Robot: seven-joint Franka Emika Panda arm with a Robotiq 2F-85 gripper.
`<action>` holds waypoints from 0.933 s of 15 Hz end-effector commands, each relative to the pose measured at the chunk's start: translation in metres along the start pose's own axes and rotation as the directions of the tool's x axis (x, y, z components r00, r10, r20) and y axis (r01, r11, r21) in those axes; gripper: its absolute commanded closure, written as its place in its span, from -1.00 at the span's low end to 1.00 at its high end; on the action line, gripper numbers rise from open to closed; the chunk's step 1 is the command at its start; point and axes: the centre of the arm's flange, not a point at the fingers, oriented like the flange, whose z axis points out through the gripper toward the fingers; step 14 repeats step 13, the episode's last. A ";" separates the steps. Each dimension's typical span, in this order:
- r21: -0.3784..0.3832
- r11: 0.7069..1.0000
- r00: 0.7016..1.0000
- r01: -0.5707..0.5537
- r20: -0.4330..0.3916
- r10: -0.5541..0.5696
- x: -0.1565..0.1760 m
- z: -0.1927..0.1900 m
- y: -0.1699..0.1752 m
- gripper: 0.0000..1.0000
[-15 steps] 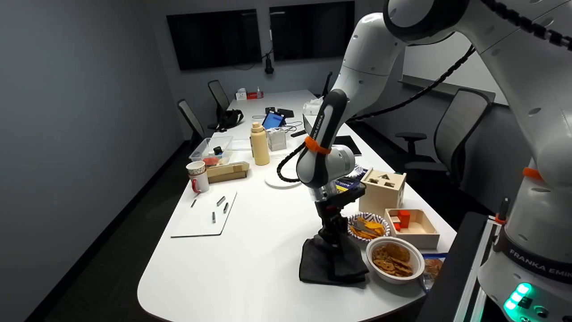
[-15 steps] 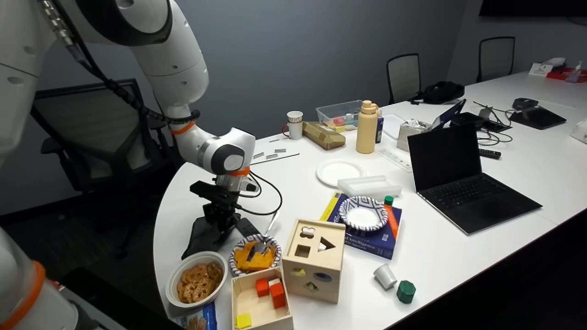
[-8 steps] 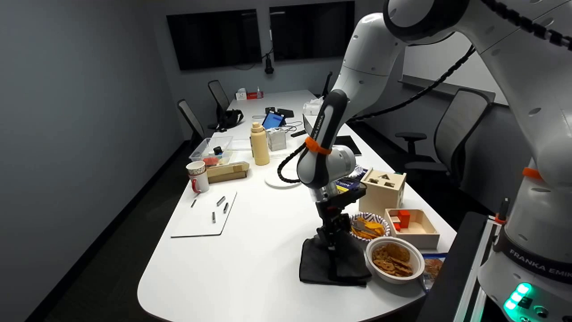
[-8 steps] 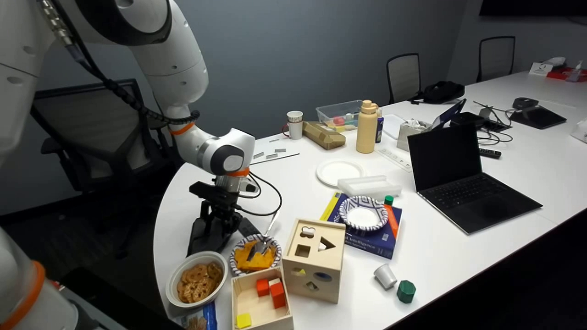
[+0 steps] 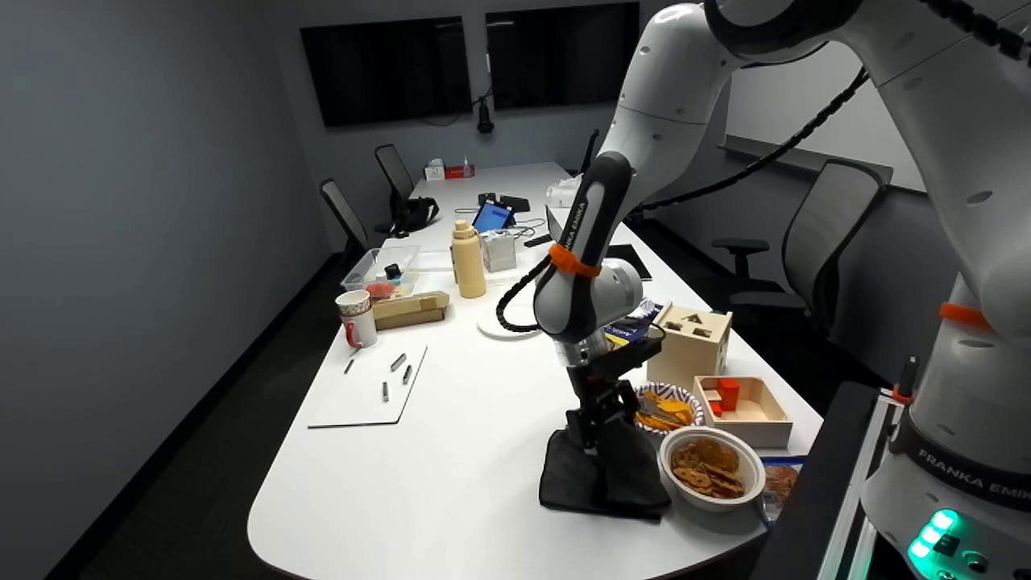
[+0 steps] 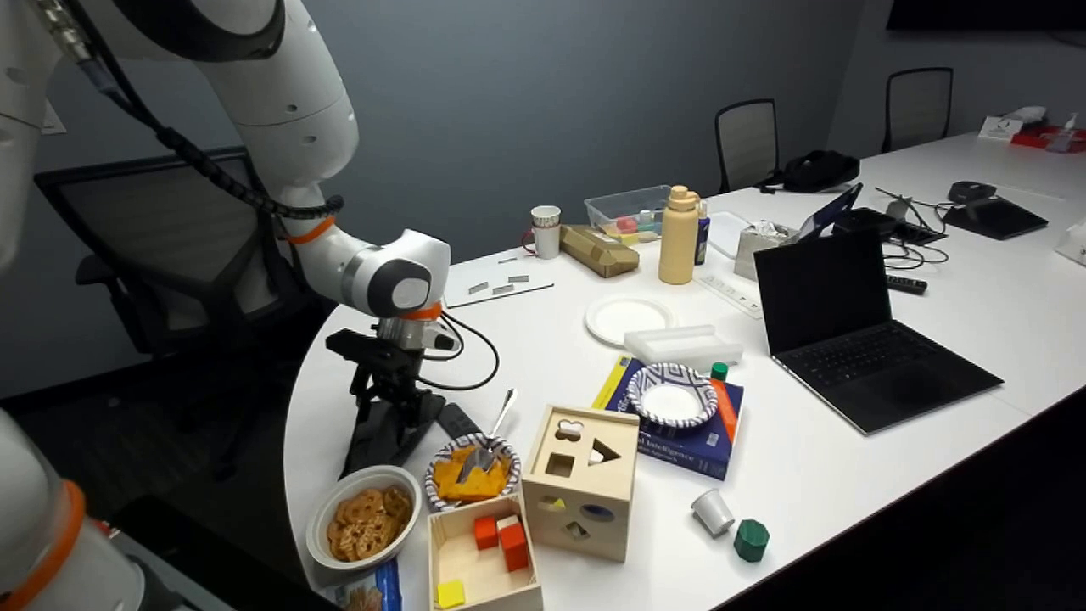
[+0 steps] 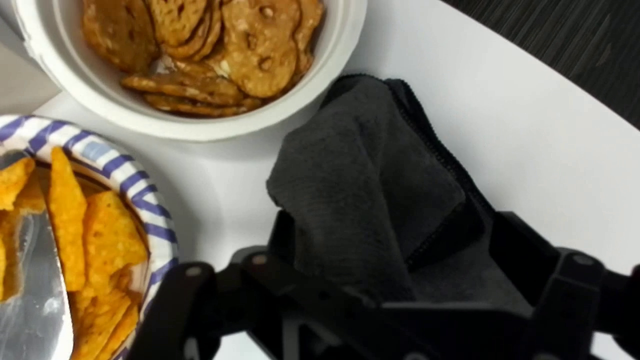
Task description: Use the towel to wipe the table
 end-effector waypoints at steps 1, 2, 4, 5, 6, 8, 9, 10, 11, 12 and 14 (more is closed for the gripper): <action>-0.036 0.994 0.993 -0.106 -0.060 0.104 -0.046 -0.026 -0.019 -0.98; -0.041 0.989 0.987 -0.139 -0.082 0.135 -0.054 -0.033 -0.021 -1.00; -0.044 0.980 0.973 -0.195 -0.136 0.187 -0.067 -0.047 -0.022 -1.00; -0.041 0.975 0.964 -0.220 -0.163 0.211 -0.071 -0.054 -0.022 -1.00; -0.038 0.971 0.955 -0.237 -0.193 0.226 -0.076 -0.061 -0.020 -1.00; -0.029 0.964 0.935 -0.265 -0.252 0.250 -0.084 -0.073 -0.017 -1.00; -0.027 0.961 0.927 -0.276 -0.273 0.258 -0.087 -0.078 -0.015 -1.00; -0.021 0.959 0.921 -0.282 -0.288 0.264 -0.089 -0.082 -0.013 -1.00; -0.016 0.957 0.914 -0.290 -0.301 0.272 -0.091 -0.085 -0.012 -1.00; -0.012 0.956 0.908 -0.293 -0.317 0.274 -0.093 -0.088 -0.011 -1.00; -0.009 0.956 0.905 -0.293 -0.327 0.274 -0.094 -0.090 -0.010 -1.00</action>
